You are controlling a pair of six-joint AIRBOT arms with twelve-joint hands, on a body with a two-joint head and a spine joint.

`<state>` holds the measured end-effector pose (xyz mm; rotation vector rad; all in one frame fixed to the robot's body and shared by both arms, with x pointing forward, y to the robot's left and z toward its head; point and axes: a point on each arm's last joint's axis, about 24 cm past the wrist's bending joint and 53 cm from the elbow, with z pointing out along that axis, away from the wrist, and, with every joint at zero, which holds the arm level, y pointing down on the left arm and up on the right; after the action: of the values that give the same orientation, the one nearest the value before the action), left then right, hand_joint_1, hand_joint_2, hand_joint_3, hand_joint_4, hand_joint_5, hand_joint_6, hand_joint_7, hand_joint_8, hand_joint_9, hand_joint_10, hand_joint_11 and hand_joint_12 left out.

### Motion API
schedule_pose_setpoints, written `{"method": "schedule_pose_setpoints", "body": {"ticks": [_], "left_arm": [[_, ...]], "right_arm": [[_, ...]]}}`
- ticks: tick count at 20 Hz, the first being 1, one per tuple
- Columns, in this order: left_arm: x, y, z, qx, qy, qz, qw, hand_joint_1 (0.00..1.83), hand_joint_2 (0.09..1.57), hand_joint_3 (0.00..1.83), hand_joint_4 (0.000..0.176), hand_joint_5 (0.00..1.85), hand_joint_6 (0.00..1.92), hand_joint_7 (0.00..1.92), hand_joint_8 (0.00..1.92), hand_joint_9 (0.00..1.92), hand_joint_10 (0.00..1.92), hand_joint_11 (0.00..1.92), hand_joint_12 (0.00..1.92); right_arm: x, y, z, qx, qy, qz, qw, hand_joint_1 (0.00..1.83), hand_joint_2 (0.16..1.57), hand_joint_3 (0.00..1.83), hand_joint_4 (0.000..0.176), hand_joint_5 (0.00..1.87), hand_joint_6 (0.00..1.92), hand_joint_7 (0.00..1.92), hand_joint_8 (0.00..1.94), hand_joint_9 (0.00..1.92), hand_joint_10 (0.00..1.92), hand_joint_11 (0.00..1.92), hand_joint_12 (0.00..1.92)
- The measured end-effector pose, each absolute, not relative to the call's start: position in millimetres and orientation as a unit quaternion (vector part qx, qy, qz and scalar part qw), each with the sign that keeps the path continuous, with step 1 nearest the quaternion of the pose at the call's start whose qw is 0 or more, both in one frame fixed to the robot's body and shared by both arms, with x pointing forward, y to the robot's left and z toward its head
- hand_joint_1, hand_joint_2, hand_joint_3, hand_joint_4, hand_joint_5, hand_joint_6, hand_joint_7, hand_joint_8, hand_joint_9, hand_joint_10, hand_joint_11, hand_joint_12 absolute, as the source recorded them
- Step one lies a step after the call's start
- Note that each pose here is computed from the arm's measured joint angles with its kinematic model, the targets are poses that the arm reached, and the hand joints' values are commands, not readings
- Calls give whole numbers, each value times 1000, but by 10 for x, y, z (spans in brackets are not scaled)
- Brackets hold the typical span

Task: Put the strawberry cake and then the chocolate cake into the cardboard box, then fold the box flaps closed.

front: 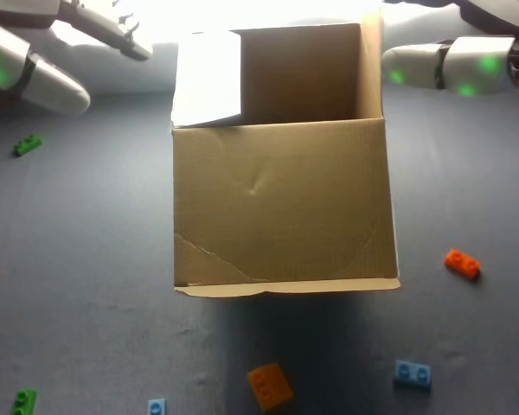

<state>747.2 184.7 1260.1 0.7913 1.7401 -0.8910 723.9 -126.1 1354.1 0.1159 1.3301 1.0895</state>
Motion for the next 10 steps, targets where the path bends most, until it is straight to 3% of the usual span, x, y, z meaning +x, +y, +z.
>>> {"method": "schedule_pose_setpoints", "body": {"ticks": [10], "left_arm": [[7295,1955,12061,365,744,-346,438,0,1228,1,0,391,4,431,3,495,7,216,891]], "right_arm": [[7185,-745,13332,-32,640,443,627,158,1181,5,0,332,12,365,0,253,349,0,1116]]}}
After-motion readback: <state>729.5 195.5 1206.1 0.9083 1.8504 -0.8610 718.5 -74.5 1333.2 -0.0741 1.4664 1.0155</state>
